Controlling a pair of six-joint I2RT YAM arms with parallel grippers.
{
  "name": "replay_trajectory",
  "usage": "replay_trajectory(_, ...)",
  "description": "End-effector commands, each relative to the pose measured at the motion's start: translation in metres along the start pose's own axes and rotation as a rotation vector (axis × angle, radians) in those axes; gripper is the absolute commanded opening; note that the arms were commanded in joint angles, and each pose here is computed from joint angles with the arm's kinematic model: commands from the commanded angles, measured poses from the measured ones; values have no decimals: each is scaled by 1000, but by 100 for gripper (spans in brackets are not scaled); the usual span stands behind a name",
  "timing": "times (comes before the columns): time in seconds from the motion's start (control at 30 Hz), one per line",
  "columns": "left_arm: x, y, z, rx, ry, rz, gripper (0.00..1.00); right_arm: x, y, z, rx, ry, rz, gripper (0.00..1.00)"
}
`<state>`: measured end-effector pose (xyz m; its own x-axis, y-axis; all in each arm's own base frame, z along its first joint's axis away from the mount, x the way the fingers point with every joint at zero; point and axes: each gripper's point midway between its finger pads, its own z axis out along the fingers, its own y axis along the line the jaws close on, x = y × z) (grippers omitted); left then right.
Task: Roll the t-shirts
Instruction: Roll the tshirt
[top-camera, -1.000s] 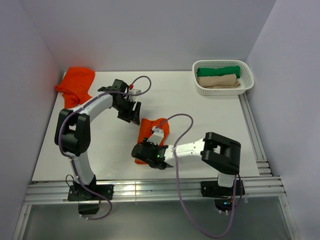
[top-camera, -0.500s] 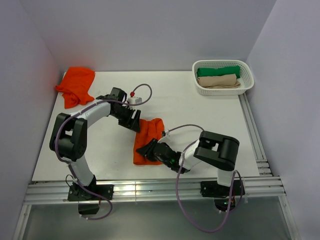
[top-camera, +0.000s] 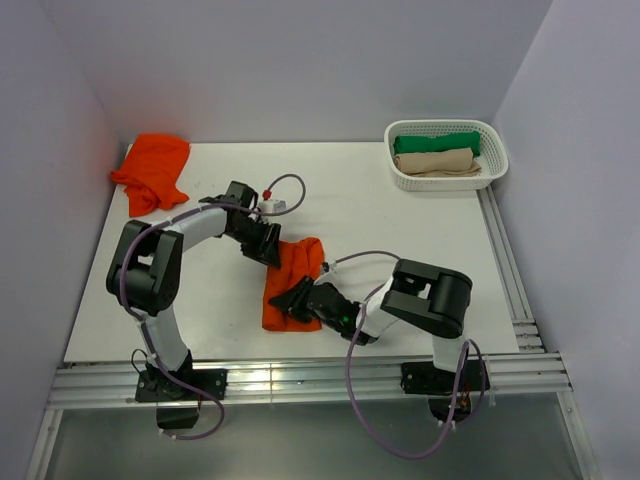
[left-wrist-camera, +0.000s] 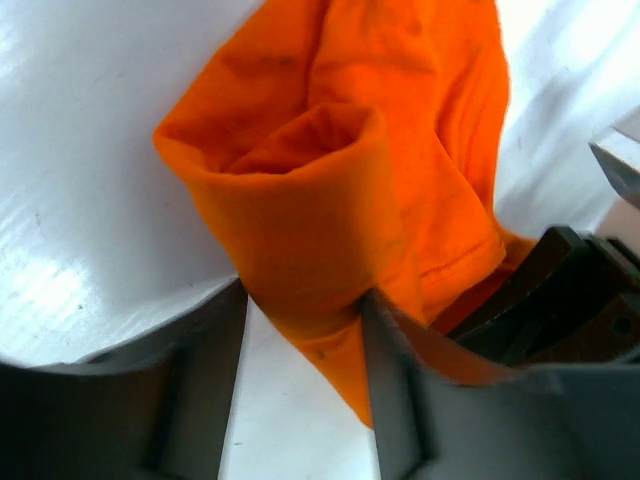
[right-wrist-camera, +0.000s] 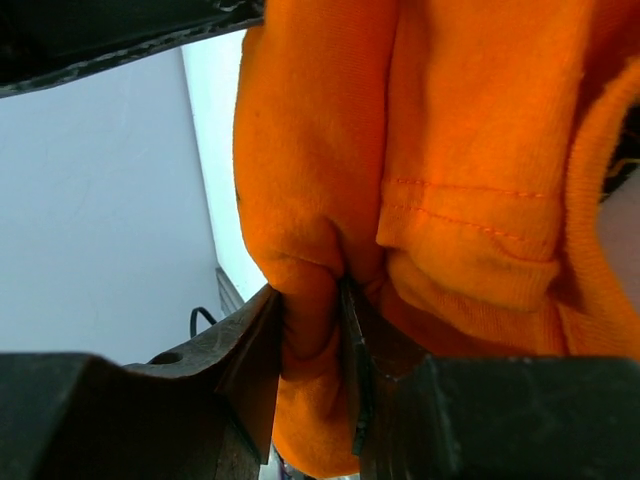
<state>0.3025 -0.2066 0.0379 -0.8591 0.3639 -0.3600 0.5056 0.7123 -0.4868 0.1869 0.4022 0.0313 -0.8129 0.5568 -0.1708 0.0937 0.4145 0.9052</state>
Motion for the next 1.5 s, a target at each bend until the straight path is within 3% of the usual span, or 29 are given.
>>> replay_trajectory(0.0,-16,20,0,-163,-36,-24,46,5,-67,-14,280,27,-81,35)
replay_trajectory(0.13,-12,26,-1,-303,-7,-28,35,-16,-70,-20,440,-74,-180,45)
replay_trajectory(0.23,-9,21,0,-336,7,-24,32,-28,-57,-30,586,-162,-303,54)
replay_trajectory(0.37,-5,17,2,-359,25,-16,31,-31,-31,-44,679,-241,-413,58)
replay_trajectory(0.6,-5,15,1,-385,30,-8,31,-35,25,-58,734,-338,-537,58)
replay_trajectory(0.77,-4,12,3,-384,38,-12,31,-32,45,-41,724,-356,-592,56)
replay_trajectory(1.1,-5,8,5,-383,52,-4,31,-22,60,2,658,-355,-655,54)
replay_trajectory(1.47,-4,8,7,-376,58,-2,31,-22,75,1,609,-374,-652,50)
